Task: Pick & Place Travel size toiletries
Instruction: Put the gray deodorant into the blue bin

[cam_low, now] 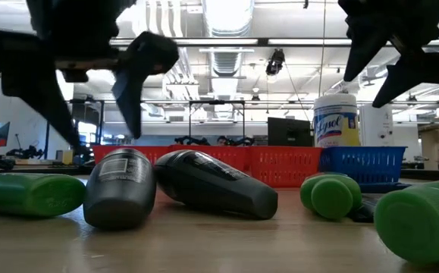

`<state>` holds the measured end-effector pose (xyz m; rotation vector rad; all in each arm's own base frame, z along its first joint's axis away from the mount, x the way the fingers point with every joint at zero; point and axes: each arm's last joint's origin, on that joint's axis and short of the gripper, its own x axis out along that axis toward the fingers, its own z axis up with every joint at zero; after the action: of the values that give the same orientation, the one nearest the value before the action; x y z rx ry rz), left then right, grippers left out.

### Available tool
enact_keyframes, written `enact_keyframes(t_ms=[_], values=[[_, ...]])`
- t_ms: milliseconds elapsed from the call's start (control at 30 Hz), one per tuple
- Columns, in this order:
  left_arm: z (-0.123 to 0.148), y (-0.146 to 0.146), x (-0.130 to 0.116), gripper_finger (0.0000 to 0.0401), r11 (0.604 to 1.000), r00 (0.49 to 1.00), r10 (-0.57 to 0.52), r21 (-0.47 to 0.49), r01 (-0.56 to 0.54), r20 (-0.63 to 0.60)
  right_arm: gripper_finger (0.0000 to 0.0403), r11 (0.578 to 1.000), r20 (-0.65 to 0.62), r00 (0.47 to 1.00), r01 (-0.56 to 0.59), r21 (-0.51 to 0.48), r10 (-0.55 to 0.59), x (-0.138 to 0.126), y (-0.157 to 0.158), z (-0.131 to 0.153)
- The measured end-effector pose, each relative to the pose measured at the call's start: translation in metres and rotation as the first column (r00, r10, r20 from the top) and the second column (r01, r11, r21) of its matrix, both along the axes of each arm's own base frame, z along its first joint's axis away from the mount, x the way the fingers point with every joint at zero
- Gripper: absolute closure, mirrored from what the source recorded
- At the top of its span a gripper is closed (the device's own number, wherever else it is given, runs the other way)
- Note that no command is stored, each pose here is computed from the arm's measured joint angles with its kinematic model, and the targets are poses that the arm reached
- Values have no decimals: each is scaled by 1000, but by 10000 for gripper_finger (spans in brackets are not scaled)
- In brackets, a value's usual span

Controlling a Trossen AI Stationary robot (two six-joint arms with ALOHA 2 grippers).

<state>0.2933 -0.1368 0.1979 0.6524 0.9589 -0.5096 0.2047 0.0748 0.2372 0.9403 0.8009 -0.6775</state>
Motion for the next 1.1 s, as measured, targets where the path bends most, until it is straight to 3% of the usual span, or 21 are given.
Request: enact_keyframes(t_ms=[133,433,800,1100], values=[[3,-3,6,154,999,997,-48,-14,49,63,66,1000,0,1000,1,1,-1,0,0,0],[-26,-9,16,154,979,981,-195,57,195,-11,50,1000,-1,1000,-4,-3,4,0,0,0],[-23,-11,23,154,985,985,-172,23,172,0,71,1000,14,1000,-6,3,6,1,1,1],[-21,-10,24,155,996,997,-81,-23,81,-1,90,1000,14,1000,-8,2,8,1,1,1]])
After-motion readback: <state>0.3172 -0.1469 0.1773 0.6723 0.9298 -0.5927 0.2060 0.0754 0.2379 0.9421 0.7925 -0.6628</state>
